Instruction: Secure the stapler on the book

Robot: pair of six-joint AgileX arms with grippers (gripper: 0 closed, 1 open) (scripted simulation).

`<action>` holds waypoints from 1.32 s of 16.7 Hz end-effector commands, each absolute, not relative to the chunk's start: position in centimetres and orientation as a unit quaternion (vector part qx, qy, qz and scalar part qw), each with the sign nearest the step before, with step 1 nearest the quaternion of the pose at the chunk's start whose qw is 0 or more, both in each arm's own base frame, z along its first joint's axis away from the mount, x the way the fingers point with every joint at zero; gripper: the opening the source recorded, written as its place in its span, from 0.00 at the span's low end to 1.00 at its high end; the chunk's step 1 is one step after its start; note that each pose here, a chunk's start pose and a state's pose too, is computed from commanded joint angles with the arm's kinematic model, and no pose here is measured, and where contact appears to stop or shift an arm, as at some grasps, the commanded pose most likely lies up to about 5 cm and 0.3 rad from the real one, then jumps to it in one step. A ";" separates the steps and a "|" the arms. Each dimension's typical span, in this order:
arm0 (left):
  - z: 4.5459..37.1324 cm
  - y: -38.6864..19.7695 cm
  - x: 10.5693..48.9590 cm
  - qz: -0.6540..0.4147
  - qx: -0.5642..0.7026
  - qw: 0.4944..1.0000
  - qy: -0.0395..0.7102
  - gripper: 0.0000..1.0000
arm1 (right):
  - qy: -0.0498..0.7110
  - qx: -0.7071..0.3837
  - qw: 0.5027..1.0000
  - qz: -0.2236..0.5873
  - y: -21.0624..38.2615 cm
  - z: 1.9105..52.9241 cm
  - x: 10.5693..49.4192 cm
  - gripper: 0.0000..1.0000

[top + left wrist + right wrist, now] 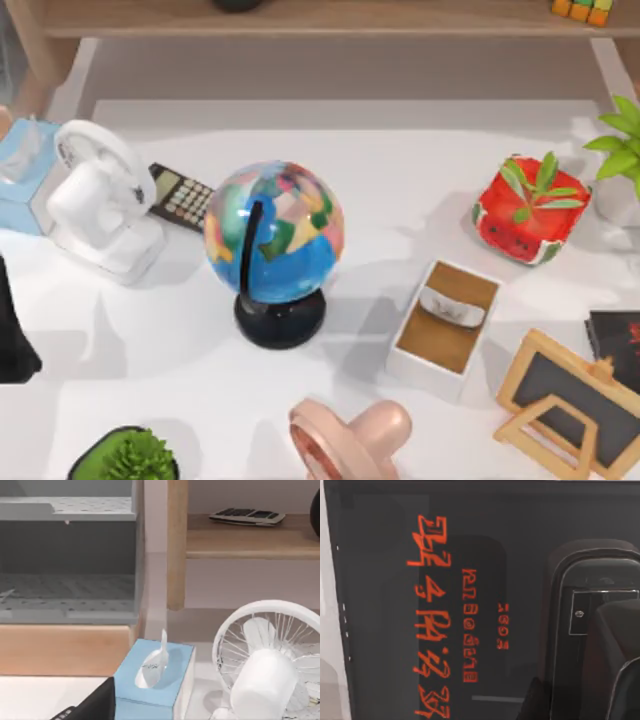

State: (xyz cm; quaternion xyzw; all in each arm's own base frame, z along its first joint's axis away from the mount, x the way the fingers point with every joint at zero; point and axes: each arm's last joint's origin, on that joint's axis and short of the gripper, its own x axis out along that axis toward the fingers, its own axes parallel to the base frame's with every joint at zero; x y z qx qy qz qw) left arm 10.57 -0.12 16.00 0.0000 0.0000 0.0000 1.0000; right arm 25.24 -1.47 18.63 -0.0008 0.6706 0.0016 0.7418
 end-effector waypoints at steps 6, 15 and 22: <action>16.0 -0.1 10.6 0.000 0.000 1.000 0.000 1.00 | 0.669 0.000 0.743 0.001 -1.5 16.5 25.5 0.00; 16.0 -0.1 10.6 0.000 0.000 1.000 0.000 1.00 | 0.671 -0.001 0.742 0.002 -1.4 15.6 25.5 0.30; 16.0 -0.1 10.6 0.000 0.000 1.000 0.000 1.00 | 0.671 -0.001 0.742 0.002 -1.4 15.6 25.5 0.83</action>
